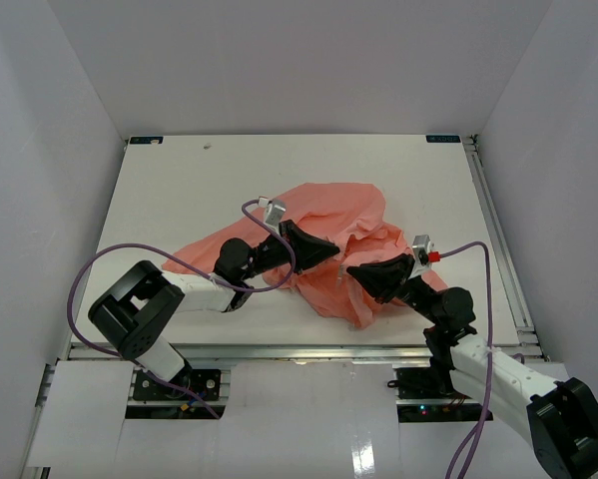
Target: Zip up the jacket
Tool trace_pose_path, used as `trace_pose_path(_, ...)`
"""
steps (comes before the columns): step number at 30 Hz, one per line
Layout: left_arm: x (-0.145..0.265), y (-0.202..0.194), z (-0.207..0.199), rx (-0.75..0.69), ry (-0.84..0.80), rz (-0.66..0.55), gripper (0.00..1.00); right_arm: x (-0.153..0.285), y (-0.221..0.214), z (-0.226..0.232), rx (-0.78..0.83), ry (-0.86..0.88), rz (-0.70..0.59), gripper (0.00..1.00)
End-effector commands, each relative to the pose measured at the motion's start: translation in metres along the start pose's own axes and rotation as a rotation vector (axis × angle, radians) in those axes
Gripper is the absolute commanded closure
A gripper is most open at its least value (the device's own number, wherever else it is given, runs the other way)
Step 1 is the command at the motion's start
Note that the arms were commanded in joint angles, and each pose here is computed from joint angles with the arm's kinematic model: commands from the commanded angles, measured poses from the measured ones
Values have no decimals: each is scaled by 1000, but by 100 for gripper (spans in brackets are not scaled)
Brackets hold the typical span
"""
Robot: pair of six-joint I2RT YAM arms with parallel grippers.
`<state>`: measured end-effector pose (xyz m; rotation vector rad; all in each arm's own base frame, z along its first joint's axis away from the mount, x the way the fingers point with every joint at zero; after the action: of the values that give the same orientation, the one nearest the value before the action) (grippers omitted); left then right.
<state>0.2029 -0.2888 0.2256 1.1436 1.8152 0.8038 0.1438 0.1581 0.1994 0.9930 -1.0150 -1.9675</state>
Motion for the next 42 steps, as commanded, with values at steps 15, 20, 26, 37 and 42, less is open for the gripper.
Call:
trace_pose_path(15, 0, 29, -29, -135, -169, -188, 100, -2, 12, 3, 21, 8, -78, 92)
trace_pose_path(20, 1, 26, -28, -135, -182, -189, 100, -3, 14, 3, 16, 3, -88, 92)
trace_pose_path(26, 2, 26, -31, -135, -216, -204, 100, -4, 15, 2, 13, -10, -96, 92)
trace_pose_path(37, 5, 25, -31, -153, -201, -219, 100, -5, 14, -3, -21, -65, -79, 92)
trace_pose_path(42, 8, 36, -36, -199, -157, -289, 100, -3, 12, -1, -21, -47, -73, 92)
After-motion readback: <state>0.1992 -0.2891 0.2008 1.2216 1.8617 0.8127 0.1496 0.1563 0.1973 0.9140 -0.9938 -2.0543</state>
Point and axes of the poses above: each gripper's point midway between its finger pads, its own x axis back along the fingers, its own z axis along the line the jaws close on, y = z × x, the point moved 8 cm from there along x, back along the fingers, and after that the axes turned 5 degrees about -x, right-handed, at the moved point
